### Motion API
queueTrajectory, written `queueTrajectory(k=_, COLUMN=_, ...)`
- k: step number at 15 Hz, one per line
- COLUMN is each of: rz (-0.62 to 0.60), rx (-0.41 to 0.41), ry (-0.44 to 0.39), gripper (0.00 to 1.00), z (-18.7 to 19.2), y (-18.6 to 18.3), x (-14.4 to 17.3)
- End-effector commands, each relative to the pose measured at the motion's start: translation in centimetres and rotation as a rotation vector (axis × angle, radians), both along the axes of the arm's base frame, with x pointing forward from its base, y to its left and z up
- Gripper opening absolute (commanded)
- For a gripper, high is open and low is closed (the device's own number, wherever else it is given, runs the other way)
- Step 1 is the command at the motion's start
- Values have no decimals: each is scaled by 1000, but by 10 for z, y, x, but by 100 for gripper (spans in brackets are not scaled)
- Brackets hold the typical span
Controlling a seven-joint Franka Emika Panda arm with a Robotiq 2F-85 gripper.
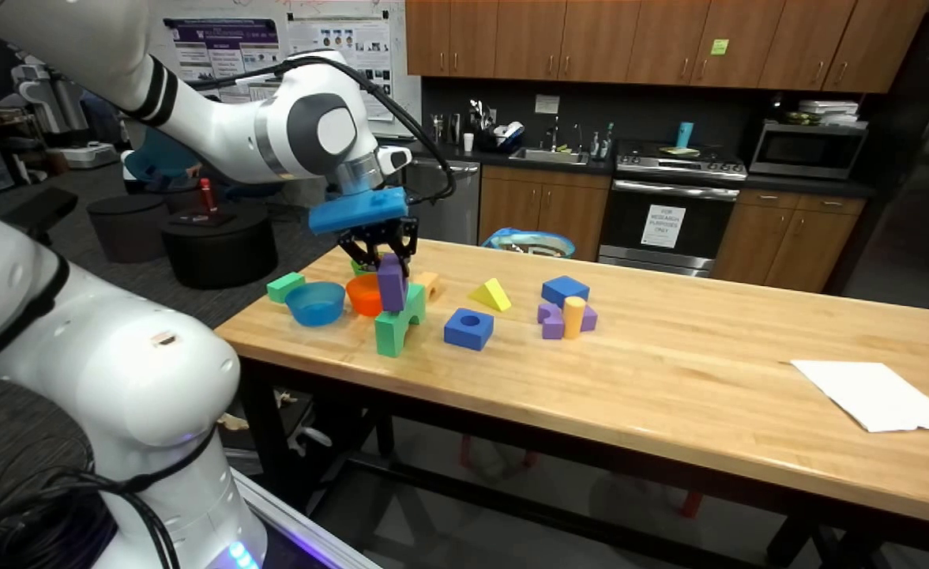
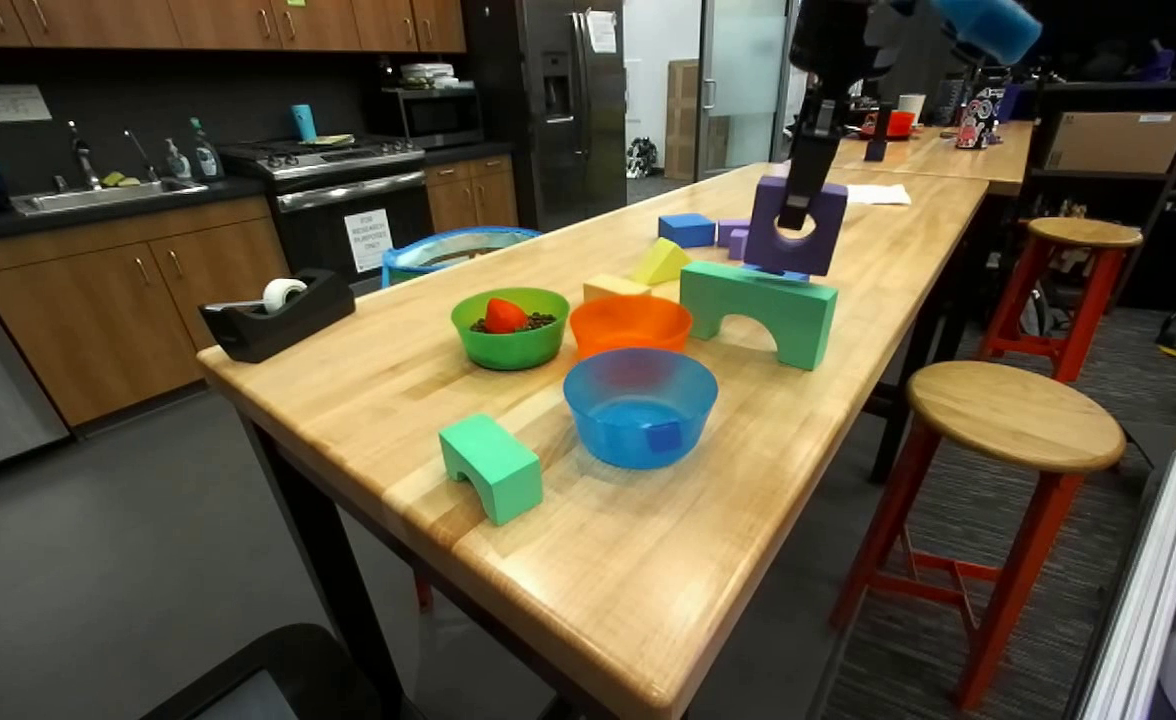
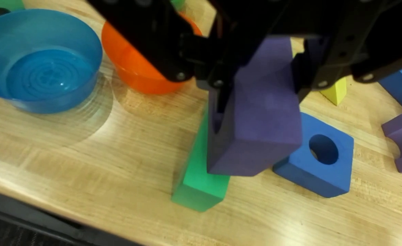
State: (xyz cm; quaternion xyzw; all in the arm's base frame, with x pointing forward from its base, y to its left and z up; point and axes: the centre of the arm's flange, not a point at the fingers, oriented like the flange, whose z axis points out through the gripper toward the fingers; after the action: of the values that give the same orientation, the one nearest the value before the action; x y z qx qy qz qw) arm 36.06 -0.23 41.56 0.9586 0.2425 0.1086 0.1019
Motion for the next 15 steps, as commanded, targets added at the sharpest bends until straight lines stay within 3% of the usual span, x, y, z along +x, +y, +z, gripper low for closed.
queueTrajectory(k=1, rz=-17, rx=-3, ry=-18, gripper=16, z=0, y=11, x=-8)
queueTrajectory(k=15, rz=-58, rx=12, ry=-20, gripper=16, z=2, y=18, x=3)
